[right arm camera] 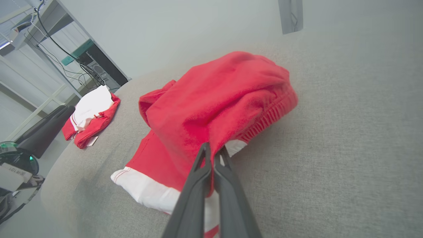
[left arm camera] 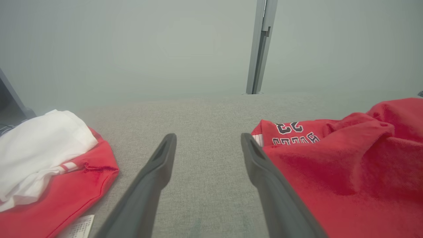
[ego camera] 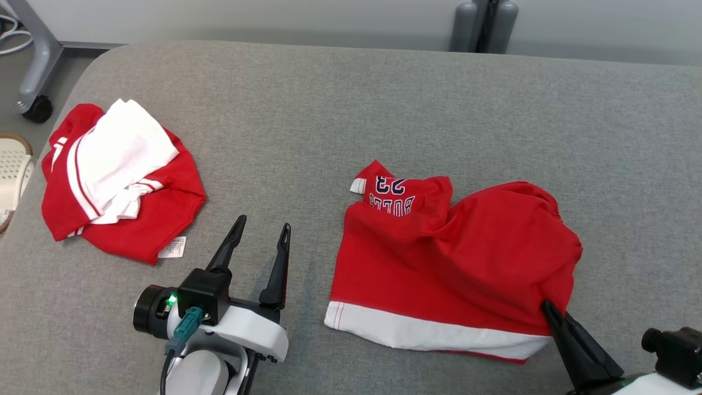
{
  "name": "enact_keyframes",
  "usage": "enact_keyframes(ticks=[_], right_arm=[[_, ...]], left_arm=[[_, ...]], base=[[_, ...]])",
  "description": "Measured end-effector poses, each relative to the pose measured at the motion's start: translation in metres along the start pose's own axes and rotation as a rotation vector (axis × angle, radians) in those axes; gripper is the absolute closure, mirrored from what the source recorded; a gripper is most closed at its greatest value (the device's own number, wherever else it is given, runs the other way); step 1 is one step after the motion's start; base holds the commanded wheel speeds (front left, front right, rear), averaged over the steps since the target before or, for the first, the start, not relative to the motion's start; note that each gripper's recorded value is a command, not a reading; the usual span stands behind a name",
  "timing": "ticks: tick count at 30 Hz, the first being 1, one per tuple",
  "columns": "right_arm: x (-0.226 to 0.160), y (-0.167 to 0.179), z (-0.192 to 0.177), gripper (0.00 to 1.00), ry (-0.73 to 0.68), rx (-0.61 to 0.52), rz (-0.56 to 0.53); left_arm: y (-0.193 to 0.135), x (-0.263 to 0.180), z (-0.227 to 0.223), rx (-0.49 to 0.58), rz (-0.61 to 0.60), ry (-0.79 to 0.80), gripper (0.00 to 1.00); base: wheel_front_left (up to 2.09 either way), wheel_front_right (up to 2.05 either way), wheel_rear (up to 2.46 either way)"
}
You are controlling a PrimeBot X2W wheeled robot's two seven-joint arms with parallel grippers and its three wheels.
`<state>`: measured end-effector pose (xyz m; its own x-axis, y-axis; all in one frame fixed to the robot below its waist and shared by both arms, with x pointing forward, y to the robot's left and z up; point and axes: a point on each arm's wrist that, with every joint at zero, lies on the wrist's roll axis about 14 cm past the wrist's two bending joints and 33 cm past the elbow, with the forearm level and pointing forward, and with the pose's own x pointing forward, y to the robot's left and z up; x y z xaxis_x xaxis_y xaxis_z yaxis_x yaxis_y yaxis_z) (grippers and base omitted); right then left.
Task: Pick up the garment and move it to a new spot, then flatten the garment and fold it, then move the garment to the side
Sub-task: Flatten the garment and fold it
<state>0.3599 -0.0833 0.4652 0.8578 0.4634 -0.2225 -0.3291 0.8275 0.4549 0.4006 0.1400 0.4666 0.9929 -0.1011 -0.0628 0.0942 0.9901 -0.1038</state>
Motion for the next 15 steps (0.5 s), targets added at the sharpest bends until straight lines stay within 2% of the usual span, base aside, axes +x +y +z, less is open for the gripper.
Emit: enact_keyframes(ticks=[4, 8, 15], right_arm=[[-0.014, -0.004, 0.004, 1.00, 0.004, 0.009, -0.044], [-0.020, -0.006, 0.014, 1.00, 0.018, -0.028, -0.060], [0.020, -0.003, 0.035, 1.00, 0.063, -0.174, 0.035]], left_arm=[[-0.002, 0.003, 0.000, 0.005, -0.013, 0.001, 0.00], [-0.003, 0.005, -0.003, 0.006, -0.017, 0.010, 0.00], [-0.005, 0.003, -0.005, -0.010, -0.012, 0.018, 0.00]], base=[[0.00, 0.00, 0.00], [0.00, 0.00, 0.00], [0.00, 0.00, 0.00]])
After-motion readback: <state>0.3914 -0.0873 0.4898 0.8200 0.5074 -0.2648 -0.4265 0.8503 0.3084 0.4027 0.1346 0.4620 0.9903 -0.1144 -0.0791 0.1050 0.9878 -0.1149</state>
